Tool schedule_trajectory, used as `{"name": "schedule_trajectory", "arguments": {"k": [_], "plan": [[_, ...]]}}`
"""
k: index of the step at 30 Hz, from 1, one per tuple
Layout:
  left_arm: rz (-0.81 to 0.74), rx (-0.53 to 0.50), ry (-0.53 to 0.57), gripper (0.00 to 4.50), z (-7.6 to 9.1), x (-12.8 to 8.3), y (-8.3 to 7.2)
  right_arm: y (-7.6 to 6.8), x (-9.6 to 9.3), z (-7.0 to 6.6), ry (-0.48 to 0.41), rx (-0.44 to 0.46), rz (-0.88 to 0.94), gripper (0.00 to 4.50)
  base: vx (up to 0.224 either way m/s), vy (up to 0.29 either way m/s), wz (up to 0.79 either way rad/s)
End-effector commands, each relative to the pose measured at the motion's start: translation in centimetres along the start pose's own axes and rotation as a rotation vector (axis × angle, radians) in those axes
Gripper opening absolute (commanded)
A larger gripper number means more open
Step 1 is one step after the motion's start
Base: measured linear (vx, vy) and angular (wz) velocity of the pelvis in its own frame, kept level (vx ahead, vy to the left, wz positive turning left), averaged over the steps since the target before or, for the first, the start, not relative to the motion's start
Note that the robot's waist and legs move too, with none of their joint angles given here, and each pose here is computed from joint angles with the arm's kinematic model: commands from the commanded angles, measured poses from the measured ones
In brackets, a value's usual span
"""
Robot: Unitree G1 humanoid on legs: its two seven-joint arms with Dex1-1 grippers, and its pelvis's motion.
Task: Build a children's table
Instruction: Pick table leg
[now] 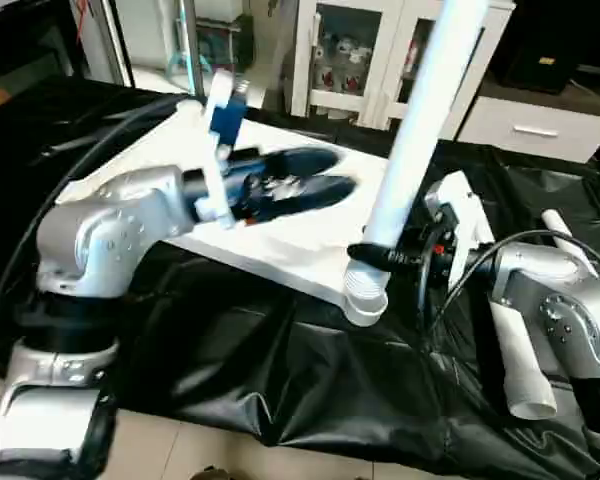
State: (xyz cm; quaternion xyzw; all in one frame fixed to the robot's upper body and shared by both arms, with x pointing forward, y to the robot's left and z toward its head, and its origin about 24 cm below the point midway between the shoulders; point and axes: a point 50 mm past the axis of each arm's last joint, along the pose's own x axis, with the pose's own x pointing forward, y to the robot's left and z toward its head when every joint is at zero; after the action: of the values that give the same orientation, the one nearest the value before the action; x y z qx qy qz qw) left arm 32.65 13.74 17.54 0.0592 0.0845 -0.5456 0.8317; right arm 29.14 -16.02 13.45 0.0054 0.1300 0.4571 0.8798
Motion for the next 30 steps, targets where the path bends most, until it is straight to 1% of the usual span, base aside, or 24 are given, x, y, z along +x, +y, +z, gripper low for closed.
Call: {"name": "schedule_trajectory", "arguments": {"k": [1, 3, 4, 5, 6, 8, 9, 10, 12, 15, 18, 20, 21, 23, 25, 26, 28, 30], "plan": [[0.043, 0.087, 0.132, 3.59, -1.9, 0.7, 0.3, -0.3, -0.7, 0.4, -0.016, -0.008, -0.040, 1.88, 0.000, 0.000, 0.00], [0.048, 0.164, 0.227, 3.59, -3.3, 1.6, 0.6, -0.4, -1.0, 0.1, -0.014, 0.003, -0.056, 1.88, 0.000, 0.000, 0.00], [0.048, 0.164, 0.227, 3.77, -3.3, 1.6, 0.6, -0.4, -1.0, 0.1, -0.014, 0.003, -0.056, 1.88, 0.000, 0.000, 0.00], [0.041, 0.183, 0.253, 3.87, -3.8, 2.0, 0.7, -0.3, -1.1, -0.1, -0.012, 0.007, -0.062, 1.88, 0.000, 0.000, 0.00], [-0.037, 0.213, 0.319, 3.94, -4.9, 3.1, 0.6, 0.0, -1.3, -0.5, -0.007, 0.012, -0.065, 1.88, 0.000, 0.000, 0.00], [-0.060, 0.223, 0.341, 3.94, -5.2, 3.3, 0.6, 0.2, -1.4, -0.7, -0.005, 0.012, -0.065, 1.88, 0.000, 0.000, 0.00], [-0.075, 0.254, 0.360, 4.12, -5.5, 3.6, 0.8, 0.3, -1.6, -0.7, -0.001, 0.013, -0.064, 1.88, 0.000, 0.000, 0.00], [-0.099, 0.280, 0.373, 4.12, -5.8, 4.4, 1.0, 0.6, -1.9, -0.9, 0.008, 0.012, -0.063, 1.88, 0.000, 0.000, 0.00], [-0.130, 0.291, 0.383, 4.34, -6.1, 4.9, 1.0, 0.7, -2.2, -0.9, 0.015, 0.011, -0.063, 1.88, 0.000, 0.000, 0.00], [-0.181, 0.301, 0.414, 4.37, -6.5, 5.6, 1.0, 0.7, -2.7, -1.0, 0.026, 0.008, -0.071, 1.88, 0.000, 0.000, 0.00], [-0.185, 0.315, 0.434, 4.37, -6.8, 6.1, 1.2, 0.8, -3.1, -1.1, 0.035, 0.004, -0.078, 1.88, 0.000, 0.000, 0.00], [-0.178, 0.339, 0.484, 4.37, -7.5, 6.6, 1.6, 1.0, -3.7, -1.1, 0.047, 0.002, -0.087, 1.88, 0.000, 0.000, 0.00], [-0.179, 0.339, 0.487, 4.37, -7.5, 6.6, 1.6, 1.0, -3.7, -1.1, 0.048, 0.001, -0.087, 1.88, 0.000, 0.000, 0.00], [-0.184, 0.325, 0.520, 4.37, -8.2, 6.8, 1.7, 1.2, -4.2, -1.1, 0.056, -0.001, -0.098, 1.88, 0.000, 0.000, 0.00], [-0.180, 0.317, 0.521, 4.37, -8.4, 7.0, 1.7, 1.2, -4.4, -1.1, 0.059, -0.002, -0.105, 1.88, 0.000, 0.000, 0.00], [-0.177, 0.316, 0.520, 4.19, -8.4, 7.1, 1.7, 1.2, -4.5, -1.1, 0.061, -0.002, -0.108, 1.88, 0.000, 0.000, 0.00], [-0.175, 0.321, 0.526, 4.01, -8.6, 7.3, 1.7, 1.3, -4.6, -1.1, 0.063, -0.002, -0.111, 1.88, 0.000, 0.000, 0.00], [-0.171, 0.319, 0.535, 4.01, -8.9, 7.6, 1.6, 1.3, -4.7, -1.2, 0.069, 0.000, -0.108, 1.88, 0.000, 0.000, 0.00]]}}
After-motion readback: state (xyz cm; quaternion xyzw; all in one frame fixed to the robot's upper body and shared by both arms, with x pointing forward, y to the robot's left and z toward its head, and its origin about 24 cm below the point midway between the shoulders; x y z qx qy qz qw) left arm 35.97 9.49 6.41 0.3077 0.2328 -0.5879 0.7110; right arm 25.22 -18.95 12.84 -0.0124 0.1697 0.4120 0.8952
